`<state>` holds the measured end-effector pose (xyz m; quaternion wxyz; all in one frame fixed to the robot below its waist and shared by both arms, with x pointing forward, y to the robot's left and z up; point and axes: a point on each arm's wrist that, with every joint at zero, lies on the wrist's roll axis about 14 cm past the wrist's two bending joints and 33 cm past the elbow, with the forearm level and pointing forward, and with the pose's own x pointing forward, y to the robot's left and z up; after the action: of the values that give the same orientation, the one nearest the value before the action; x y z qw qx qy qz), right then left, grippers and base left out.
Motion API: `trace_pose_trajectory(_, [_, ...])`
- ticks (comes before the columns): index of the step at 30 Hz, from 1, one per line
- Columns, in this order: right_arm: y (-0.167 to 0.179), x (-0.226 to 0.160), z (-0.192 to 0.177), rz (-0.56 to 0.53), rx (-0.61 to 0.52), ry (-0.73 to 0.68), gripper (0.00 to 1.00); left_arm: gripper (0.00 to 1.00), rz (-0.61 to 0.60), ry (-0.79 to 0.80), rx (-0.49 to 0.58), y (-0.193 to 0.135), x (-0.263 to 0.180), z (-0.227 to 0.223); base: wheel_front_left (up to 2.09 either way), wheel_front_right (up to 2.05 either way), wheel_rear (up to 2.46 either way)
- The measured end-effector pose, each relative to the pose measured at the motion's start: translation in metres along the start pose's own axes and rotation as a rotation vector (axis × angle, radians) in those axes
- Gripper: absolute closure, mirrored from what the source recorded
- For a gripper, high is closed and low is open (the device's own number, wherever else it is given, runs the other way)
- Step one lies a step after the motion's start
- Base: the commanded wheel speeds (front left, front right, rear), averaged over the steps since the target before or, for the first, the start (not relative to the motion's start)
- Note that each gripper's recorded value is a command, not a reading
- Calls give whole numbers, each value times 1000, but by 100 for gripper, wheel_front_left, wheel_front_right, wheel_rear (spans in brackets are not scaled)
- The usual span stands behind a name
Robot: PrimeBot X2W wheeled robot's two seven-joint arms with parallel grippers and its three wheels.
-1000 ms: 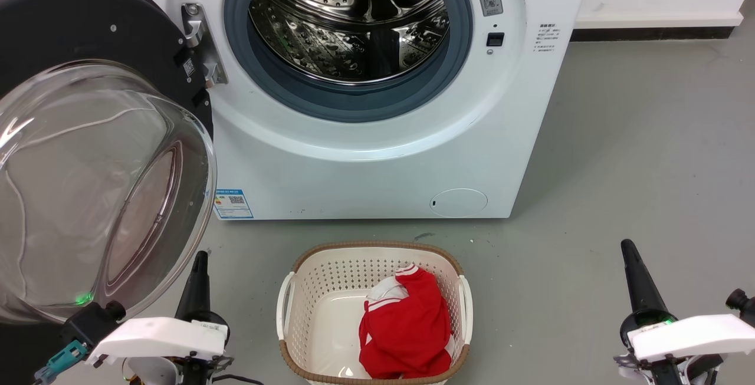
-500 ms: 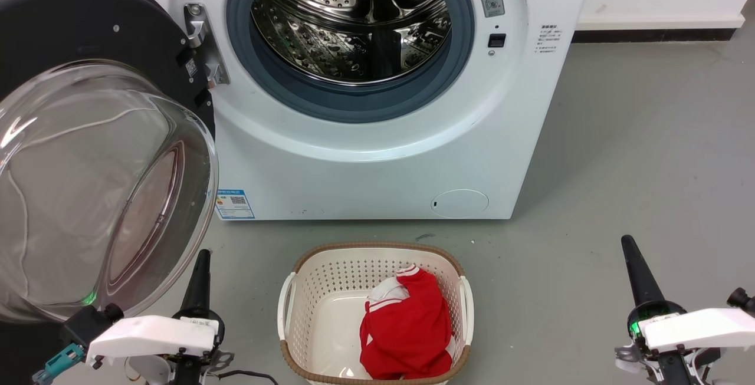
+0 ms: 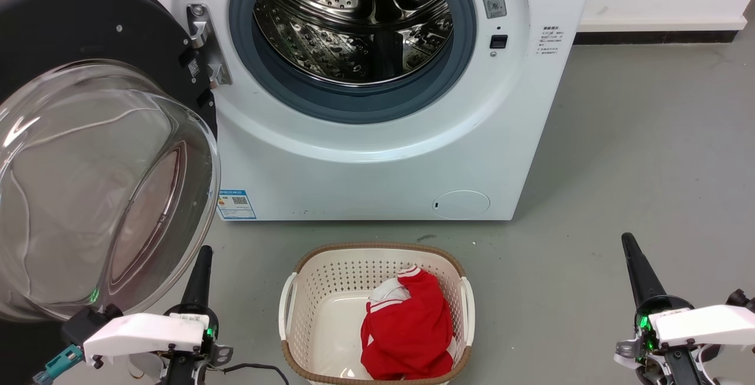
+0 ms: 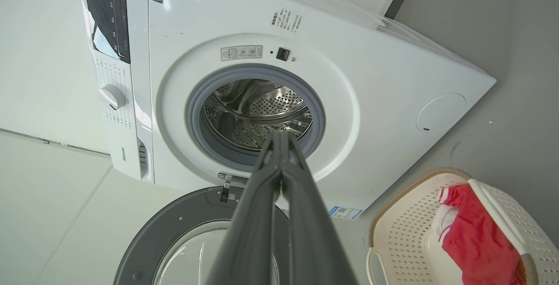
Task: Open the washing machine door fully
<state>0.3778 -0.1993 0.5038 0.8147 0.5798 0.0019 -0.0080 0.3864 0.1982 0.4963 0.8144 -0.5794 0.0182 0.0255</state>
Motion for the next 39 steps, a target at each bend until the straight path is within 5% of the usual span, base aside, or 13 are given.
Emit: trace_pose_trajectory(39, [1,10,1,7,314,11,100,100,-50,14,-317,-7,1,4,0,0,0])
